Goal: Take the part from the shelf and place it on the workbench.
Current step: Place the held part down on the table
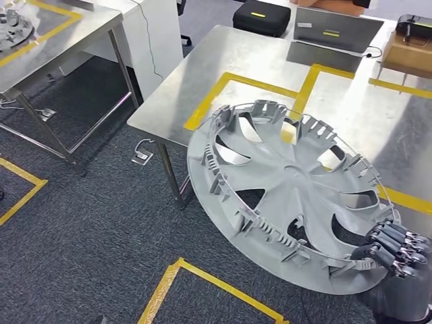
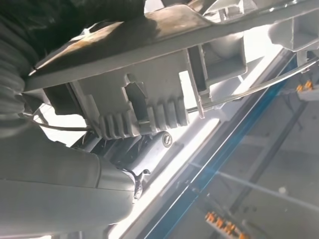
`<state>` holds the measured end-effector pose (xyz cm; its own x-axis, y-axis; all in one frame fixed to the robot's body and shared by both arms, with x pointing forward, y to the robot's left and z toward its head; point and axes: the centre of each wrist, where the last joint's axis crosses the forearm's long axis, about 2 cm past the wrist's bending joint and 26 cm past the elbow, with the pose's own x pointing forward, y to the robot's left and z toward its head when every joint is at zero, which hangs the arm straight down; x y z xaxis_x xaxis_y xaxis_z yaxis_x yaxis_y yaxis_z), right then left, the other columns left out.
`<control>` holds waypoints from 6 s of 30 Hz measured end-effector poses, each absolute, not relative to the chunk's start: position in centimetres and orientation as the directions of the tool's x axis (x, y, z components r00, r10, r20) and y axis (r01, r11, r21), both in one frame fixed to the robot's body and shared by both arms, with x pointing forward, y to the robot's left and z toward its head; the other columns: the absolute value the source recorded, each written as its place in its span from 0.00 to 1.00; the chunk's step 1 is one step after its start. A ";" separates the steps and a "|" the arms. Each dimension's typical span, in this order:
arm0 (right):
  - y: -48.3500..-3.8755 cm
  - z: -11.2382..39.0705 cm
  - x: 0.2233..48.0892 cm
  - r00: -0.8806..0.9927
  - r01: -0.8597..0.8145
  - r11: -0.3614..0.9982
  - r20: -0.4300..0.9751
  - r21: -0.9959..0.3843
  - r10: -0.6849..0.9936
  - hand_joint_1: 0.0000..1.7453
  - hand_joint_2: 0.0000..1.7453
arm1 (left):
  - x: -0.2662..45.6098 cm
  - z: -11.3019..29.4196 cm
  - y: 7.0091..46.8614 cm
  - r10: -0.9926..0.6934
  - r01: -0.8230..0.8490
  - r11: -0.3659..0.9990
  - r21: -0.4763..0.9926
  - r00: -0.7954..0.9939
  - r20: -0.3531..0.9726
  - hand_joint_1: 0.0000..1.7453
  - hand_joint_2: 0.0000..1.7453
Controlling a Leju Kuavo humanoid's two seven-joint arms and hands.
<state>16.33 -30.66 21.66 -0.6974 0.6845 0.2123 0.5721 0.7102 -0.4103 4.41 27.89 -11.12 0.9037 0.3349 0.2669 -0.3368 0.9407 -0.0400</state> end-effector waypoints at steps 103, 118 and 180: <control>-30.9 21.6 16.1 -0.678 0.569 0.697 0.231 -0.435 0.698 1.00 1.00 | 4.4 -11.1 28.1 0.329 -0.335 0.942 -0.037 0.892 0.312 0.00 1.00; -31.0 21.7 16.3 -0.681 0.569 0.697 0.225 -0.437 0.697 1.00 1.00 | 4.4 -11.1 28.0 0.331 -0.337 0.941 -0.037 0.890 0.314 0.00 1.00; -31.5 21.2 16.6 -0.653 0.546 0.689 0.273 -0.477 0.706 1.00 1.00 | 4.3 -11.1 28.1 0.344 -0.351 0.936 -0.036 0.885 0.315 0.00 0.00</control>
